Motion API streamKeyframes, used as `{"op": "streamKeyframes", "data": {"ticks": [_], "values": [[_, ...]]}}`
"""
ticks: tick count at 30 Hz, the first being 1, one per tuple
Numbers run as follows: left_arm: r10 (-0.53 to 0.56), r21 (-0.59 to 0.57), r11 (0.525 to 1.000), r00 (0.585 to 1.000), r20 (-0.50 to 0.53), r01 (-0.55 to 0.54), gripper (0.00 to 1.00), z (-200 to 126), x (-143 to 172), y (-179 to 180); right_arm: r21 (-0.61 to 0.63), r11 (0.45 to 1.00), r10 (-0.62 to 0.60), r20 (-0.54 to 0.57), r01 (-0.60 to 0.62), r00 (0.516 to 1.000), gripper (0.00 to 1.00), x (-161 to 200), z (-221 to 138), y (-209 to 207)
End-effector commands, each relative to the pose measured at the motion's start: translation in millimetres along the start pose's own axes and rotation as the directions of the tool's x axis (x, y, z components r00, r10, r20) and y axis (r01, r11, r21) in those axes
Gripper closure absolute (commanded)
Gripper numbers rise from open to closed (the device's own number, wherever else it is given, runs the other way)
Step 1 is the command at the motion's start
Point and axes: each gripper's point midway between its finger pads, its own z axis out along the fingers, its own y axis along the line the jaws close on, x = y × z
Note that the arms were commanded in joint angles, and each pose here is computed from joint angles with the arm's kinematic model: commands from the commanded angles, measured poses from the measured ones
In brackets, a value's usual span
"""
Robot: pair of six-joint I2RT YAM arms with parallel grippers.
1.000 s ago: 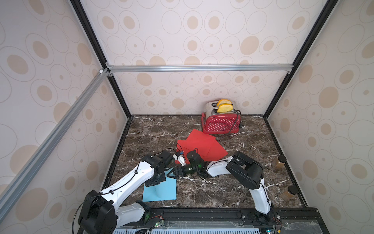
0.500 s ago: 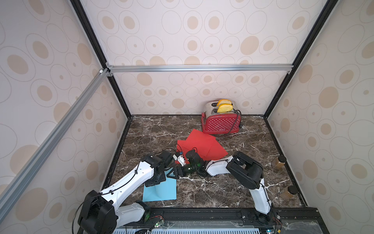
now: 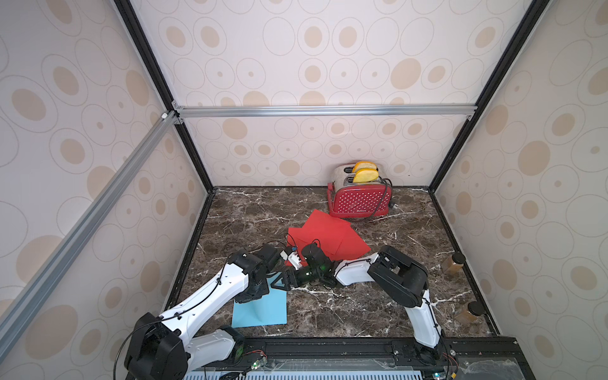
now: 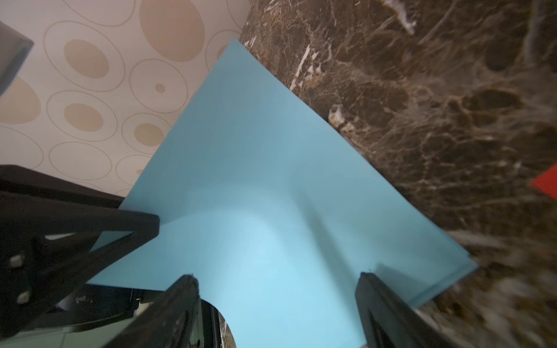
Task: Sort the scattered colored papers by color
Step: Place the colored paper, then pick up the colored paper from the center of the board.
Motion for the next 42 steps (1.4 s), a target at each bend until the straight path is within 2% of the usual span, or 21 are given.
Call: {"op": "streamKeyframes", "data": {"ticks": [1,3,4,12,18,22,25,27,30,33,37,42], "values": [[-0.003,-0.008,1.000,1.000,0.019,0.003,0.72,-14.0,-1.8,7.8,0.070,0.997,0.049,-0.045,-0.046,0.998,0.11,18.5,6.8,-23.5],[-0.010,-0.020,1.000,1.000,0.025,0.010,0.56,-20.0,-3.0,12.4,0.073,0.996,0.051,-0.046,-0.047,0.998,0.11,19.5,6.4,-24.2],[-0.014,-0.021,1.000,1.000,0.027,0.014,0.52,-23.8,-3.6,13.9,0.075,0.996,0.050,-0.045,-0.047,0.998,0.11,19.5,5.8,-24.5],[-0.082,0.027,0.996,0.992,0.099,0.079,0.43,-69.8,-20.3,22.7,0.089,0.995,0.048,-0.045,-0.044,0.998,0.10,19.1,2.9,-24.1],[-0.105,0.148,0.986,0.970,0.220,0.074,0.42,-96.2,-44.4,11.9,0.061,0.998,0.020,-0.011,-0.019,1.000,0.09,-5.0,-13.0,5.9],[-0.175,0.333,0.941,0.931,0.321,0.062,0.48,-118.8,-61.4,-6.2,0.104,0.992,-0.079,0.015,0.077,0.997,0.07,-34.3,-56.7,35.7],[-0.215,0.439,0.898,0.902,0.375,0.031,0.48,-137.0,-73.8,-19.8,0.205,0.972,-0.121,0.031,0.112,0.992,0.05,-48.2,-102.8,34.4],[-0.198,0.487,0.873,0.911,0.362,-0.003,0.49,-135.1,-76.6,-39.9,0.324,0.938,-0.126,-0.018,0.125,0.992,0.04,-45.0,-135.7,16.5],[-0.125,0.507,0.861,0.951,0.281,-0.036,0.51,-111.6,-74.3,-77.5,0.530,0.838,-0.099,-0.083,0.128,0.992,0.03,-33.0,-189.9,-29.6],[-0.081,0.505,0.861,0.962,0.260,-0.064,0.52,-94.0,-81.0,-105.9,0.614,0.786,-0.030,-0.081,0.074,0.996,0.03,-22.3,-232.8,-67.2],[-0.047,0.513,0.851,0.956,0.290,-0.114,0.50,-86.6,-100.9,-137.9,0.588,0.809,-0.013,-0.002,0.012,1.000,0.03,-35.0,-254.2,-93.3],[0.086,0.420,0.884,0.954,0.289,-0.206,0.49,-68.1,-126.2,-173.8,0.539,0.842,-0.028,-0.010,0.029,1.000,0.03,-83.2,-239.4,-106.7]]}}
